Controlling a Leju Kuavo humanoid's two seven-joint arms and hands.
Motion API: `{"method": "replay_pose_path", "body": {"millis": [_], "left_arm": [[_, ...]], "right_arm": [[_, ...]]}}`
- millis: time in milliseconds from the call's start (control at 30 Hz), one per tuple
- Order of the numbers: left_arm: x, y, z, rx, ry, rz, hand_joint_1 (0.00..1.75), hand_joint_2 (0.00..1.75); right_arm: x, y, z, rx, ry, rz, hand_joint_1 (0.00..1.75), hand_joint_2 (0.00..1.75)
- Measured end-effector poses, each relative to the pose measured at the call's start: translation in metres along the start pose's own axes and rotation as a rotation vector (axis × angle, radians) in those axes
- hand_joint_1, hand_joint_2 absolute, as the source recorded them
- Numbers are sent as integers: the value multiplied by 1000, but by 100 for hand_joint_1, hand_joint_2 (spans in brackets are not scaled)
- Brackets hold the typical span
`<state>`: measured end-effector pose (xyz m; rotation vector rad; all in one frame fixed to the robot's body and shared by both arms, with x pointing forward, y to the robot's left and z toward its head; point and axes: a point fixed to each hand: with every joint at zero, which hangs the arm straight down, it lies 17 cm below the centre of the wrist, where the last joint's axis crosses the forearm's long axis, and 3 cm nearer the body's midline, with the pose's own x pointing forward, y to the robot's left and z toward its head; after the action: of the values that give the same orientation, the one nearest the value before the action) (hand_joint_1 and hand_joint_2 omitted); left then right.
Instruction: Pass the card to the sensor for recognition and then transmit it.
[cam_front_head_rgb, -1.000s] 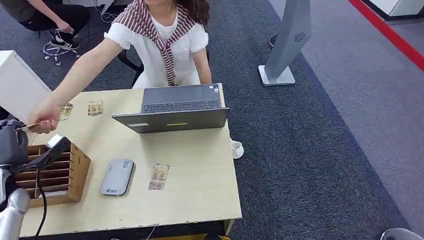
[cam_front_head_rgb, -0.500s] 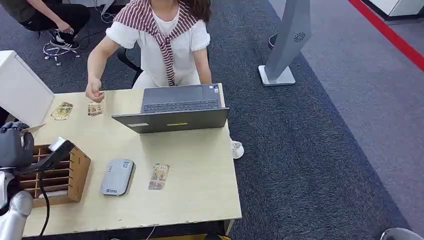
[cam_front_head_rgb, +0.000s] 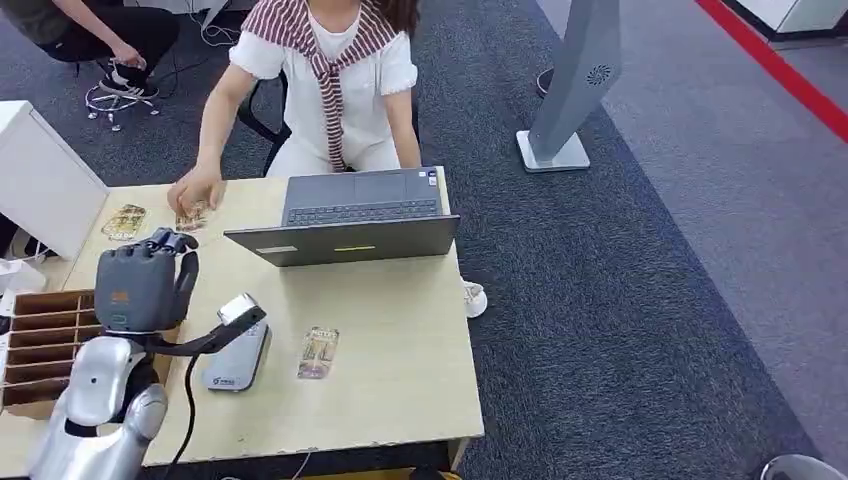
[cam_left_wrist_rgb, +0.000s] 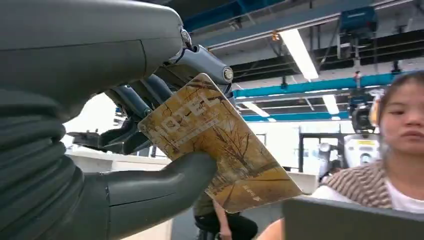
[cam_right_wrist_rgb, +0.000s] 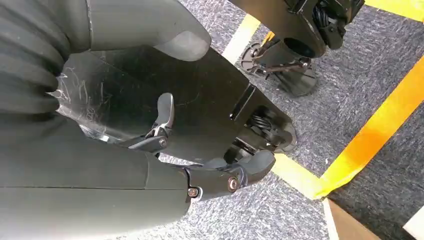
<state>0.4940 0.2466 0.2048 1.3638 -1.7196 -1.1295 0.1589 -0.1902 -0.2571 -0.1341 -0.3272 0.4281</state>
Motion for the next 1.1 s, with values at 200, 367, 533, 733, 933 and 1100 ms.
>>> {"method": "replay_pose_path", "body": {"millis": [200, 367, 533, 733, 933, 1100], "left_arm": [[20, -5, 1, -13, -35, 14, 175, 175], [23, -20, 5, -85, -21, -3, 175, 175], [26, -27, 9, -112, -20, -5, 175, 175], [27, -27, 9, -113, -22, -7, 175, 175], [21, -44, 15, -194, 9, -28, 175, 175], [20, -58, 27, -237, 31, -36, 175, 175]], "right_arm": [[0, 0, 0, 0, 1, -1, 0, 175], [0, 0, 0, 0, 4, -9, 0, 175], [0, 0, 0, 0, 3, -6, 0, 175], [0, 0, 0, 0, 1, 2, 0, 175], [0, 0, 0, 0, 2, 0, 0, 175], [-1, -1, 0, -2, 9, -17, 0, 175]]}}
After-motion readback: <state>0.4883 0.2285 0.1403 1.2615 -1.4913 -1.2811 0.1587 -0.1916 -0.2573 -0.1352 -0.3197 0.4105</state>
